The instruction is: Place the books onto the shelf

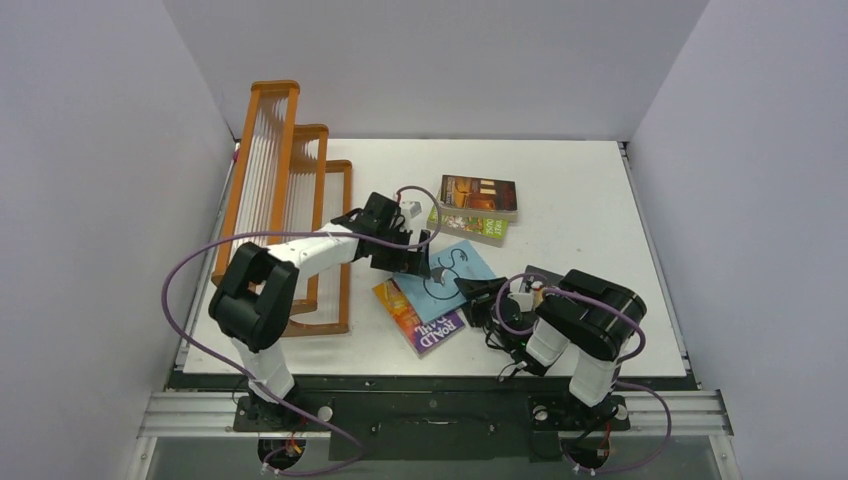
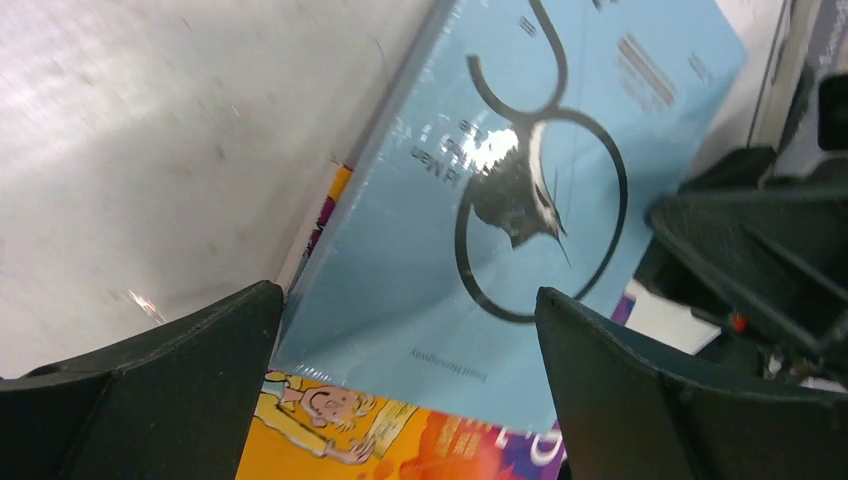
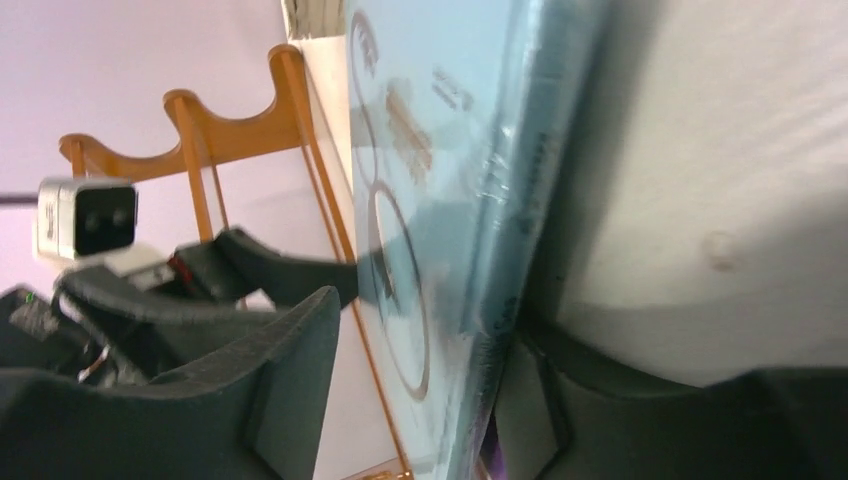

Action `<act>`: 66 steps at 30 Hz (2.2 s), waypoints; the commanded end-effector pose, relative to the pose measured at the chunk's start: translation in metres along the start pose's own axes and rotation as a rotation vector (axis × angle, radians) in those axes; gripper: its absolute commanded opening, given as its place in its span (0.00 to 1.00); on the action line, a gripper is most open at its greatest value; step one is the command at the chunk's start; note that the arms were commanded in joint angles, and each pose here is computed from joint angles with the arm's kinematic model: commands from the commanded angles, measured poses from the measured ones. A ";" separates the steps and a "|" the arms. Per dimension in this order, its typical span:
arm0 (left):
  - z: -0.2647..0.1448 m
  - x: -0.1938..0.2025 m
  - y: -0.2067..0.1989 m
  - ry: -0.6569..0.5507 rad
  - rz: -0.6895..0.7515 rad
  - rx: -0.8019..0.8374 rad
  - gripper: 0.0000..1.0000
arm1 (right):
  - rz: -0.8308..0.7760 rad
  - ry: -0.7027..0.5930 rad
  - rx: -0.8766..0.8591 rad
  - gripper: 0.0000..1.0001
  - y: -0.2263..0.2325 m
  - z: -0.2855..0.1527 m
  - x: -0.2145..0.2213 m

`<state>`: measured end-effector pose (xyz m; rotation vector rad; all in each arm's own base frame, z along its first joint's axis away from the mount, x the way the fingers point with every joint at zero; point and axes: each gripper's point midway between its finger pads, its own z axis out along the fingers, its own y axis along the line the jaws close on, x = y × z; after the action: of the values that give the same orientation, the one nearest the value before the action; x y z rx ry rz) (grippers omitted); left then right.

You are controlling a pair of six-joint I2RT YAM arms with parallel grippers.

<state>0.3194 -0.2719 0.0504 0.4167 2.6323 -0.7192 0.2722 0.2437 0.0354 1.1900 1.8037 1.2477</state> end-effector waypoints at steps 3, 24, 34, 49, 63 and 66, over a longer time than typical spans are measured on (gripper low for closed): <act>-0.032 0.012 -0.036 -0.042 -0.025 0.079 0.97 | -0.056 -0.045 0.032 0.37 -0.012 -0.005 -0.017; -0.076 -0.020 -0.054 -0.092 0.048 0.014 0.97 | -0.514 0.112 -0.024 0.00 0.053 0.002 -0.008; -0.213 -0.075 -0.080 -0.356 0.112 -0.095 0.96 | -0.672 0.186 -0.122 0.00 0.110 -0.027 0.002; -0.371 -0.092 -0.024 -0.735 -0.128 -0.401 0.96 | -0.643 0.286 -0.433 0.00 0.221 -0.048 0.051; -0.430 -0.116 0.131 -0.790 -0.532 -0.657 0.96 | -0.588 0.395 -0.494 0.00 0.244 -0.007 0.112; -0.421 -0.122 0.160 -0.739 -0.528 -0.679 0.96 | -0.597 0.406 -0.480 0.00 0.236 -0.008 0.113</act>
<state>0.3484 0.0461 0.3868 -0.6348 2.0121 -0.0309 0.2969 0.3648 0.1852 0.1592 2.0184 1.3120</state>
